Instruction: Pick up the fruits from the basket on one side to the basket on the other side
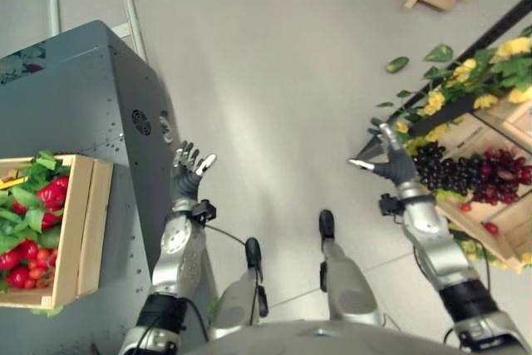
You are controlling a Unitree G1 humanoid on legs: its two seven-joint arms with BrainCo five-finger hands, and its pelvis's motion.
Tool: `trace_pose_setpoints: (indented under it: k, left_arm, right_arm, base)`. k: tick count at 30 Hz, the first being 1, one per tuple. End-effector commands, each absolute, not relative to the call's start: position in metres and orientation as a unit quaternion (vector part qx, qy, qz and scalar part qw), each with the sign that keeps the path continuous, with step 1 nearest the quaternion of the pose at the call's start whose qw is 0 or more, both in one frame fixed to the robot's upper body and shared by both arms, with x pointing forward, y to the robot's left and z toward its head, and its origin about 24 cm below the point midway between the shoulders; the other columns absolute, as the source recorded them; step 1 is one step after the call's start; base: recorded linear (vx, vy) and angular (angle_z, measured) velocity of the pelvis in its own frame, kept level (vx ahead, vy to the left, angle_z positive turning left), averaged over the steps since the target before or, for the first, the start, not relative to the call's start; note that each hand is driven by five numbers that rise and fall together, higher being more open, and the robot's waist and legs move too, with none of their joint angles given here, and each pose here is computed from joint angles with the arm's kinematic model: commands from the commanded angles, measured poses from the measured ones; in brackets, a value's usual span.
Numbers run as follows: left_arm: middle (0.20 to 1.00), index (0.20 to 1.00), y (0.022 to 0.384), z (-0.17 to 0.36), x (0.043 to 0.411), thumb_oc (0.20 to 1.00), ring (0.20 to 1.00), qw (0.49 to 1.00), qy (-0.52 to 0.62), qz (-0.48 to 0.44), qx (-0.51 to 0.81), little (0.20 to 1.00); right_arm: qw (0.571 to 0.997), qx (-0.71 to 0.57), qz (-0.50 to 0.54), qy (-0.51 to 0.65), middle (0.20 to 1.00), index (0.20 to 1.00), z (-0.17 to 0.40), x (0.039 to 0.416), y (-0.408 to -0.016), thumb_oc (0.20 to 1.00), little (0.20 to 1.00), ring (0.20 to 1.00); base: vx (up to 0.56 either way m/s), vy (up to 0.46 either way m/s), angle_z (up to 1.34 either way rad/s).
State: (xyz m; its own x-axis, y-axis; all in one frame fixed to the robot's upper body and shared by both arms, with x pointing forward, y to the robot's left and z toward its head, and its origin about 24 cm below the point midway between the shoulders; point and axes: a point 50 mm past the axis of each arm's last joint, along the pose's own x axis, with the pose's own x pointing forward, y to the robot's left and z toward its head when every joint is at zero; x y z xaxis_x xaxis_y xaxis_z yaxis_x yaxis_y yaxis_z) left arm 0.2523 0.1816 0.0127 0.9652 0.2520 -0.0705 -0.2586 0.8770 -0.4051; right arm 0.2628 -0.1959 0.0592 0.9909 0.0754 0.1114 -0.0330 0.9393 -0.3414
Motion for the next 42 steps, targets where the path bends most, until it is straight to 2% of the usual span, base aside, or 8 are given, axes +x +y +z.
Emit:
trace_pose_setpoints:
  k: [1, 15, 20, 26, 33, 42]
  left_arm:
    - [1.0, 1.0, 0.195, 0.018, 0.255, 1.0, 1.0, 0.971, -0.018, 0.148, -0.186, 1.0]
    - [1.0, 1.0, 0.194, -0.002, 0.238, 1.0, 1.0, 0.973, 0.022, 0.133, -0.188, 1.0]
    - [1.0, 1.0, 0.205, -0.01, 0.226, 1.0, 1.0, 0.975, 0.041, 0.142, -0.165, 1.0]
    - [1.0, 1.0, 0.211, -0.012, 0.227, 1.0, 1.0, 0.978, 0.045, 0.148, -0.14, 1.0]
    - [1.0, 1.0, 0.205, -0.013, 0.231, 1.0, 1.0, 0.982, 0.048, 0.133, -0.125, 1.0]
    - [1.0, 1.0, 0.196, -0.016, 0.235, 1.0, 1.0, 0.982, 0.056, 0.124, -0.128, 1.0]
  right_arm:
    - [0.971, -0.194, 0.029, -0.134, 1.0, 1.0, 0.084, 0.267, -0.191, 1.0, 1.0, 1.0]
    - [0.981, -0.176, 0.011, -0.085, 1.0, 1.0, 0.064, 0.254, -0.2, 1.0, 1.0, 1.0]
    - [0.987, -0.145, 0.015, -0.061, 1.0, 1.0, 0.051, 0.251, -0.192, 1.0, 1.0, 1.0]
    - [0.994, -0.102, 0.023, -0.033, 1.0, 1.0, 0.034, 0.251, -0.175, 1.0, 1.0, 1.0]
    - [0.994, -0.101, 0.03, -0.011, 1.0, 1.0, 0.024, 0.244, -0.175, 1.0, 1.0, 1.0]
    - [0.99, -0.131, 0.043, 0.013, 1.0, 1.0, 0.015, 0.238, -0.182, 1.0, 1.0, 1.0]
  base:
    - [-0.07, -0.058, 1.31]
    - [-0.11, 0.0, 0.99]
    - [-0.11, 0.152, 0.72]
    - [-0.12, 0.222, 0.65]
    - [0.08, 0.165, 1.07]
    - [0.11, -0.047, 1.17]
